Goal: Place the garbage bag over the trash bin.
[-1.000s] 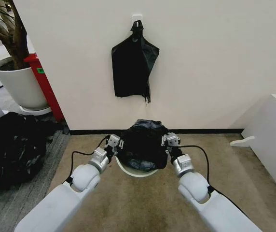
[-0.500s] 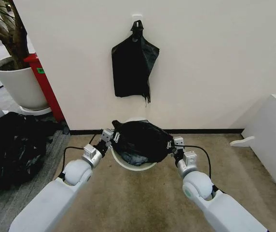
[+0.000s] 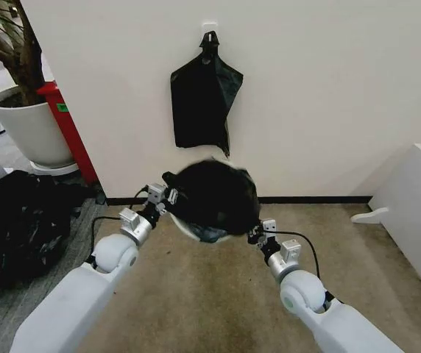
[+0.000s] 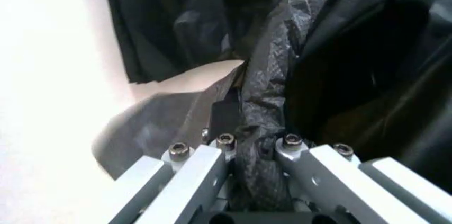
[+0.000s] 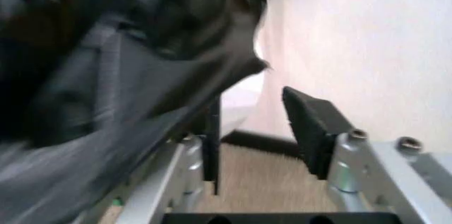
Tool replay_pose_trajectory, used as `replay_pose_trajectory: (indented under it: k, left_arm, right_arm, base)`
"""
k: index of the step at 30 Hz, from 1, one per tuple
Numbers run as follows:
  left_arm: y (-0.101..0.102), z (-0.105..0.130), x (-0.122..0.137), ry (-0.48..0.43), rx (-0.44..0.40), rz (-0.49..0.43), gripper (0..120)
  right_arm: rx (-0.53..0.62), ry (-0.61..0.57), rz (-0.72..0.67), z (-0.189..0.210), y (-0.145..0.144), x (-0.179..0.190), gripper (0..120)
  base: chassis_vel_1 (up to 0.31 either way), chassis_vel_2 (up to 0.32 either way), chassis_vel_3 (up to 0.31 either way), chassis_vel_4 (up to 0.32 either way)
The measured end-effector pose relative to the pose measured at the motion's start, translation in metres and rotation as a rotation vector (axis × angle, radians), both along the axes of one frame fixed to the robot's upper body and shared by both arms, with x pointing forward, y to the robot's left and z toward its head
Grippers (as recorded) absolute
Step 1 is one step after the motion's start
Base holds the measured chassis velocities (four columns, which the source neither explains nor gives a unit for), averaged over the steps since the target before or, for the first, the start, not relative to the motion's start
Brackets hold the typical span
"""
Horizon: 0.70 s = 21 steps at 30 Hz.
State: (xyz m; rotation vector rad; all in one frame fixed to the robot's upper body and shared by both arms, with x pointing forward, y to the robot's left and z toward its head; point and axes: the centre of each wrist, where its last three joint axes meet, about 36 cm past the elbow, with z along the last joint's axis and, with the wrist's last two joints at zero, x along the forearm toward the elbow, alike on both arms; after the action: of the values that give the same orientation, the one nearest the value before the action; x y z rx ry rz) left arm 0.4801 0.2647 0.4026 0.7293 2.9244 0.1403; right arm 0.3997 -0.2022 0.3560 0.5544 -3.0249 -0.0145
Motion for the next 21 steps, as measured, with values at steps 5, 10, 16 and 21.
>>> replay_pose_trajectory:
  k: [5,10,16,21]
  left_arm:
    - [-0.004,-0.003,0.0,0.032,-0.001,0.054,1]
    - [-0.007,0.001,-0.002,0.086,-0.006,0.134,1]
    - [-0.013,0.009,-0.004,0.178,-0.045,0.234,1]
    - [-0.027,0.025,-0.007,0.254,-0.123,0.288,1]
  right_arm:
    - [-0.227,-0.165,-0.014,-0.008,-0.008,0.001,51]
    - [-0.33,-0.233,-0.114,-0.012,-0.012,-0.006,68]
    - [-0.175,-0.288,-0.048,-0.008,-0.002,-0.022,90]
    - [-0.153,-0.378,0.197,-0.018,0.004,-0.031,100]
  base:
    - [0.0,0.0,0.0,0.0]
    - [0.0,0.0,0.0,0.0]
    - [0.0,0.0,0.0,0.0]
    - [0.0,0.0,0.0,0.0]
